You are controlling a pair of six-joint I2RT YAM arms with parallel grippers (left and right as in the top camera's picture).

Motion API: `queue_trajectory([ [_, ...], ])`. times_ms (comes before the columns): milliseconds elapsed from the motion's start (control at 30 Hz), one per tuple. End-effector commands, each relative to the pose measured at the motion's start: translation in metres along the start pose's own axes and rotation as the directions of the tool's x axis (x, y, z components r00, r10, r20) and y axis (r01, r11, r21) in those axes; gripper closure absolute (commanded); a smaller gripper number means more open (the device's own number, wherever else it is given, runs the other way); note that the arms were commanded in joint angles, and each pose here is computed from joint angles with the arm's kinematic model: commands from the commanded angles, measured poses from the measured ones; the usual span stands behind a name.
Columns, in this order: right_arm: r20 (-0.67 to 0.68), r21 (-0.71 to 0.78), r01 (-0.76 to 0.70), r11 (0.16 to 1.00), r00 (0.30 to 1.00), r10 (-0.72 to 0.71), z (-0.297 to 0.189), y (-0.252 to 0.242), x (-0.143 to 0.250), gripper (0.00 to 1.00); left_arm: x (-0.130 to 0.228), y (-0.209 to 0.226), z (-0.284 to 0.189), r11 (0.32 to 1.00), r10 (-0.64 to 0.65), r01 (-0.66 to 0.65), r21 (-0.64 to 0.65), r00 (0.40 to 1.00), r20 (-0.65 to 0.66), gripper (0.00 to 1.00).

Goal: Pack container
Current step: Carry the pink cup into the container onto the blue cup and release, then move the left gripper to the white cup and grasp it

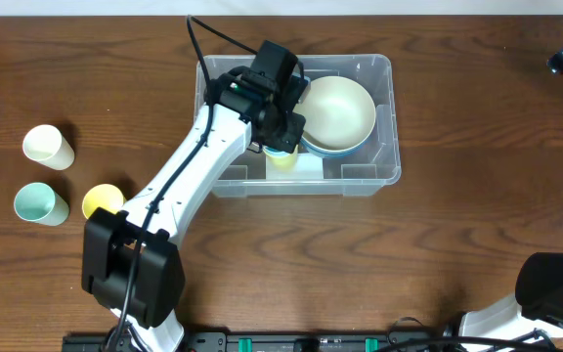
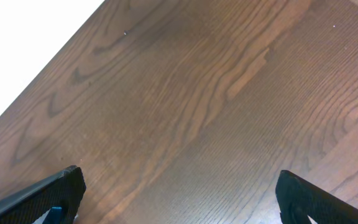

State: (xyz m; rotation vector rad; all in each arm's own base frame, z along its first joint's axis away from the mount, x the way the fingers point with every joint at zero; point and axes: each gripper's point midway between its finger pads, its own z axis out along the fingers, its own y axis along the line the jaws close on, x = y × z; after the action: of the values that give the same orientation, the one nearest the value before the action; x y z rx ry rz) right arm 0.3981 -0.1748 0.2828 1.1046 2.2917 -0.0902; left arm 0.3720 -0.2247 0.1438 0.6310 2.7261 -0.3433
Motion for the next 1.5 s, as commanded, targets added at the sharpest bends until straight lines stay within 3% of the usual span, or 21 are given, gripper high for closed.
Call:
queue_trajectory([
  [0, 0.003, 0.010, -0.019, 1.000, 1.000, 0.019, 0.001, -0.003, -0.001, 0.01, -0.001, -0.006, 0.005, 0.999, 0.032, -0.032, 0.001, 0.999, -0.004, 0.84],
  [33, 0.003, 0.011, -0.019, 1.000, 1.000, 0.019, 0.001, -0.004, -0.001, 0.01, -0.001, -0.006, 0.005, 0.999, 0.032, -0.032, 0.001, 0.999, -0.005, 0.60],
  [133, 0.003, 0.010, -0.019, 1.000, 1.000, 0.019, 0.001, -0.003, -0.001, 0.01, -0.001, -0.006, 0.002, 1.000, 0.031, -0.031, 0.001, 1.000, -0.001, 0.08],
  [200, 0.003, 0.010, -0.019, 1.000, 1.000, 0.019, 0.001, -0.003, -0.001, 0.01, -0.001, -0.005, -0.005, 1.000, 0.030, -0.030, 0.000, 1.000, 0.006, 0.01],
  [367, 0.003, 0.010, -0.019, 1.000, 1.000, 0.019, 0.001, -0.003, -0.001, 0.01, -0.005, 0.003, -0.051, 0.999, 0.007, -0.005, -0.038, 0.998, 0.066, 0.02],
  [500, 0.003, 0.010, -0.019, 1.000, 1.000, 0.019, 0.001, -0.003, -0.001, 0.01, -0.003, 0.052, -0.110, 0.962, -0.100, 0.142, -0.233, 0.978, 0.181, 0.02],
  [700, 0.003, 0.010, -0.019, 1.000, 1.000, 0.019, 0.001, -0.003, -0.001, 0.01, 0.018, 0.152, -0.189, 0.796, -0.296, 0.452, -0.403, 0.871, 0.392, 0.02],
  [833, 0.003, 0.010, -0.019, 1.000, 1.000, 0.019, 0.001, -0.003, -0.001, 0.01, 0.043, 0.229, -0.212, 0.613, -0.467, 0.679, -0.405, 0.724, 0.507, 0.02],
  [933, 0.003, 0.010, -0.019, 1.000, 1.000, 0.019, 0.001, -0.003, -0.001, 0.01, 0.066, 0.283, -0.216, 0.453, -0.574, 0.808, -0.376, 0.587, 0.571, 0.02],
  [1100, 0.003, 0.010, -0.019, 1.000, 1.000, 0.019, 0.001, -0.003, -0.001, 0.01, 0.099, 0.342, -0.197, 0.327, -0.654, 0.857, -0.398, 0.509, 0.559, 0.02],
  [1233, 0.003, 0.010, -0.019, 1.000, 1.000, 0.019, 0.001, -0.003, -0.001, 0.01, 0.117, 0.373, -0.168, 0.278, -0.708, 0.863, -0.421, 0.481, 0.518, 0.02],
  [1467, 0.003, 0.010, -0.019, 1.000, 1.000, 0.019, 0.001, -0.003, -0.001, 0.01, 0.127, 0.393, -0.118, 0.276, -0.759, 0.852, -0.444, 0.477, 0.443, 0.02],
])
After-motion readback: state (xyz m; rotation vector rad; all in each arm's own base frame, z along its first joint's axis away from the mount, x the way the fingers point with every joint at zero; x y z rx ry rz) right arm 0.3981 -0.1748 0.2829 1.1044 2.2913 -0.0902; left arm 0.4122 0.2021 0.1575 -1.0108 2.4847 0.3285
